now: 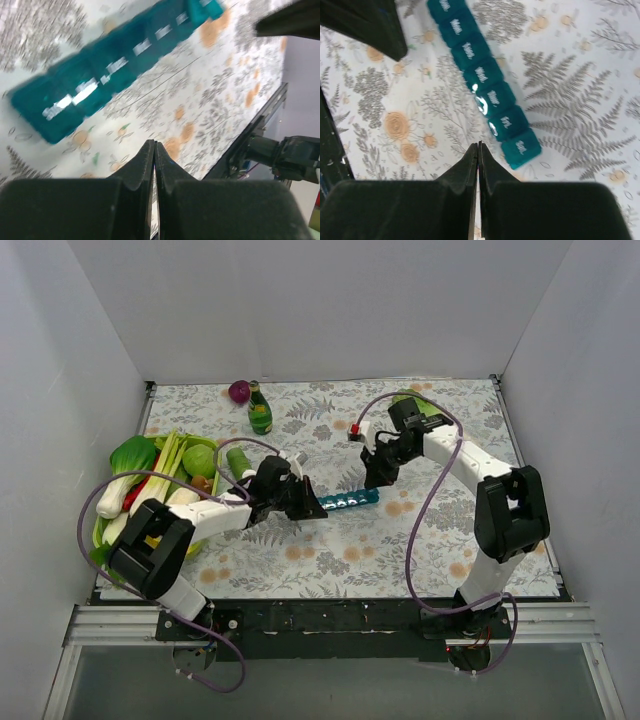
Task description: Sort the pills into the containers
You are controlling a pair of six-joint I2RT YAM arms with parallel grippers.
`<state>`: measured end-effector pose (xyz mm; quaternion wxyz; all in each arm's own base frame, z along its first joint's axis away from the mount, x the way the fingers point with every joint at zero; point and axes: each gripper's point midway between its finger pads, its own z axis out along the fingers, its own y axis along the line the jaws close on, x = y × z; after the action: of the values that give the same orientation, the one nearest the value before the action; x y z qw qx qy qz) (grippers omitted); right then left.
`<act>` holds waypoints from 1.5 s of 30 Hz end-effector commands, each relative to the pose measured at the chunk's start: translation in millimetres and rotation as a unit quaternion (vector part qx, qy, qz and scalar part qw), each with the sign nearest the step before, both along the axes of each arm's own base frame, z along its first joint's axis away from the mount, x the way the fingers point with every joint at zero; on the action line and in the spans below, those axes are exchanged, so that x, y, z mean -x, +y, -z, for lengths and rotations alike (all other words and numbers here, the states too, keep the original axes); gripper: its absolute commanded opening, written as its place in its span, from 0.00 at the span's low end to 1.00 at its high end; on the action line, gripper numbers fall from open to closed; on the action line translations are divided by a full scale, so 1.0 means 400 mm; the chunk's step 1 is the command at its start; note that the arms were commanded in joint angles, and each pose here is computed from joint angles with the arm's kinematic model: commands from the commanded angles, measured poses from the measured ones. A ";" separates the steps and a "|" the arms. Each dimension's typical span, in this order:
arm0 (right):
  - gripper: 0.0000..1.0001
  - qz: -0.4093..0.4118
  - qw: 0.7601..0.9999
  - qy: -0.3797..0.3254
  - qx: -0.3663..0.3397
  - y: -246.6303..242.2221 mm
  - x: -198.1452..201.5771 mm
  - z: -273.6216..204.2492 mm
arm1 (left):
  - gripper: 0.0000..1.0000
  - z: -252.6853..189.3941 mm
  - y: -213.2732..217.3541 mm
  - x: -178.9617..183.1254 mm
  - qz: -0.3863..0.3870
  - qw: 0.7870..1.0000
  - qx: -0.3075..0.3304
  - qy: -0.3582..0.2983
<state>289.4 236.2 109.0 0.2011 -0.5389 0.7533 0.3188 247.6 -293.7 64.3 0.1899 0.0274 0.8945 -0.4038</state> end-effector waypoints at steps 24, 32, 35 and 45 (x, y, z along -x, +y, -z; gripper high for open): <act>0.06 0.074 0.994 0.040 0.073 -0.081 -0.070 0.157 | 0.00 0.062 -0.085 -0.164 -0.009 0.999 -0.029 -0.016; 0.06 0.080 0.992 0.057 0.077 -0.080 -0.087 0.176 | 0.00 0.060 -0.091 -0.162 -0.002 1.000 -0.027 -0.010; 0.06 0.072 0.995 0.048 0.057 -0.069 -0.091 0.134 | 0.00 0.019 -0.104 -0.158 0.010 1.000 -0.006 -0.023; 0.08 0.063 0.998 0.004 0.001 -0.048 -0.138 0.007 | 0.01 -0.124 -0.116 -0.206 0.010 0.995 0.041 -0.094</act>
<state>330.1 207.4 67.3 0.1695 -0.4779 0.8104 0.2936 309.0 -333.0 66.2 0.2162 0.0470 0.8864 -0.4067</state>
